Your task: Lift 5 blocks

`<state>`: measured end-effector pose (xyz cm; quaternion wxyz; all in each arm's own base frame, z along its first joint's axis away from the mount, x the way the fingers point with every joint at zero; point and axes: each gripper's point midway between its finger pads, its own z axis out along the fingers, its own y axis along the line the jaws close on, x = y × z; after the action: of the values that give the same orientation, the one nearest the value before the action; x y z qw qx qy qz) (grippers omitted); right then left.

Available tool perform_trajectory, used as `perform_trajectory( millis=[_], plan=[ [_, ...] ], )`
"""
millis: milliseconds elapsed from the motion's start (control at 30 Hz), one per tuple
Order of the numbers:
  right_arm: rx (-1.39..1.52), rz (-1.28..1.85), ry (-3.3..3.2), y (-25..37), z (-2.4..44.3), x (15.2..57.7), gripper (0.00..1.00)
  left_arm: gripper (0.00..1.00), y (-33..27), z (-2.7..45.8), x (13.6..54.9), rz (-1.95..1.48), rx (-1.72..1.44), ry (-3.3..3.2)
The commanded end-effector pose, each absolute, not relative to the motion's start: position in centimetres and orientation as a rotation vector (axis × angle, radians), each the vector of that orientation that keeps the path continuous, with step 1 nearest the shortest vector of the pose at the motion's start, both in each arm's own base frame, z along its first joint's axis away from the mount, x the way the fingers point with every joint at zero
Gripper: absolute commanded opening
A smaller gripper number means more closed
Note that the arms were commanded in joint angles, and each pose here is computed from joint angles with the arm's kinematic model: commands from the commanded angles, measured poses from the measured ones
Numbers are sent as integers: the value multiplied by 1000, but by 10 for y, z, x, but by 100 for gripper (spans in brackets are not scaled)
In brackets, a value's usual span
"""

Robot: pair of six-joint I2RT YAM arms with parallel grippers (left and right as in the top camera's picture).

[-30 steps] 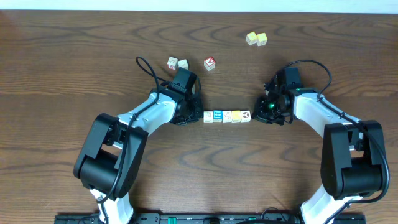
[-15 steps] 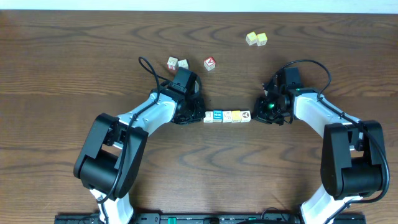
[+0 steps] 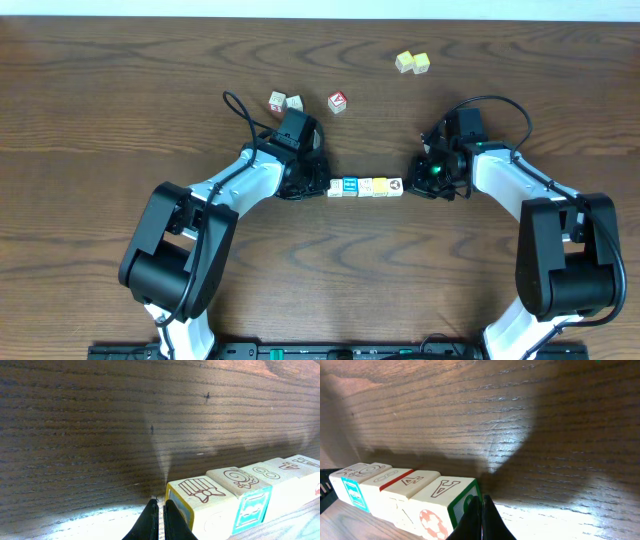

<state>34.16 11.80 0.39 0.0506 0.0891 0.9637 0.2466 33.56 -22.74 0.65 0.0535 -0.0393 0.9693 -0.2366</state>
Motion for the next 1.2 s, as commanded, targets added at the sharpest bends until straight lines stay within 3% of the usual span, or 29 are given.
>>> perform_trajectory(
  millis=[0, 1167],
  plan=[
    [290, 785, 2947, 124, 2, 338, 1, 7, -229, 2, 331, -732, -97, 2963],
    [421, 786, 2924, 125, 2, 345, 1, 7, -225, -1, 324, -714, -86, 2995]
  ],
)
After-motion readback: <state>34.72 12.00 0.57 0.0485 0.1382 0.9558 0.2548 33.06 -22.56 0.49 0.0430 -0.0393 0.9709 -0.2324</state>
